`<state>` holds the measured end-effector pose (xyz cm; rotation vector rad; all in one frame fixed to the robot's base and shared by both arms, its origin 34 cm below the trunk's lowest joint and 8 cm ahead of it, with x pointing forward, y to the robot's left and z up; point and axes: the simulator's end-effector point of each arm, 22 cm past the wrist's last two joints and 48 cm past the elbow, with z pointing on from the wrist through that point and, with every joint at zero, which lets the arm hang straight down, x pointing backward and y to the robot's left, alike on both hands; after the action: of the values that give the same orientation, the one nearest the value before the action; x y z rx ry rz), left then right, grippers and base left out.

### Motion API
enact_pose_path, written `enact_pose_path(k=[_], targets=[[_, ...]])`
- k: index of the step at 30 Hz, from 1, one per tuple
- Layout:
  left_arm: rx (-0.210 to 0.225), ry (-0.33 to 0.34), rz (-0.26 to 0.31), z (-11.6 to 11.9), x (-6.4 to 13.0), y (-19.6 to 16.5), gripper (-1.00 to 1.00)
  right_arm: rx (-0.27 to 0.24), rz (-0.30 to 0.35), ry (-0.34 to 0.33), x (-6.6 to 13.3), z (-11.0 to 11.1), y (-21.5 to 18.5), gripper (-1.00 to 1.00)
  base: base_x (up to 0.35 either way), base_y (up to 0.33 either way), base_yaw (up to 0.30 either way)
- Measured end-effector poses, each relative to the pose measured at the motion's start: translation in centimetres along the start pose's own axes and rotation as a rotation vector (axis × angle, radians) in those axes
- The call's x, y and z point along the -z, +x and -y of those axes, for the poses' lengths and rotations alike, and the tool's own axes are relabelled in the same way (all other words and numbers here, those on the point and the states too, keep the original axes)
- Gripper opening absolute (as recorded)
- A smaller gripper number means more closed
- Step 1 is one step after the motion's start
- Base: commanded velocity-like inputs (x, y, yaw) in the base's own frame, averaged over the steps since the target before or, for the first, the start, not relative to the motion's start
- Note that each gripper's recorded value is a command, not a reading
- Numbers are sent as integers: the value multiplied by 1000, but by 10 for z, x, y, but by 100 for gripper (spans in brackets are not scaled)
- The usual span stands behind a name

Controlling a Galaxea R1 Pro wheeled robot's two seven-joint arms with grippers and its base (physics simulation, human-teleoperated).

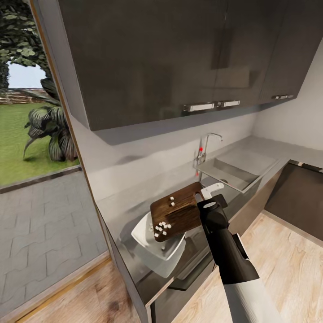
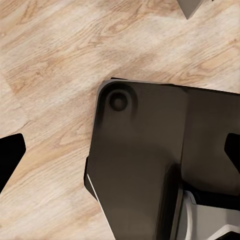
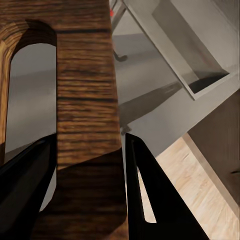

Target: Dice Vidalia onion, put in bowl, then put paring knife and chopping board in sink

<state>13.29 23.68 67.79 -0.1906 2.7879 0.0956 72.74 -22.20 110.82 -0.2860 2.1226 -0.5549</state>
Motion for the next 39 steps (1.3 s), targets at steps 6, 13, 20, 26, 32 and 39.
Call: enact_pose_path(k=[6, 13, 20, 26, 32, 39], targets=[[0, 0, 0, 0, 0, 0, 100, 1, 6, 9, 1, 3, -2, -100, 0, 0, 0], [0, 0, 0, 0, 0, 0, 100, -2, 12, 11, 3, 5, -4, -100, 0, 0, 0], [0, 0, 0, 0, 0, 0, 100, -10, 29, 22, 7, 10, -10, -100, 0, 0, 0], [0, 0, 0, 0, 0, 0, 100, 57, 56, 79, 14, 15, -21, -100, 0, 0, 0], [0, 0, 0, 0, 0, 0, 100, 71, 67, 81, 16, 13, -25, -100, 0, 0, 0], [0, 0, 0, 0, 0, 0, 100, 64, 82, 89, 20, 16, -30, -100, 0, 0, 0]])
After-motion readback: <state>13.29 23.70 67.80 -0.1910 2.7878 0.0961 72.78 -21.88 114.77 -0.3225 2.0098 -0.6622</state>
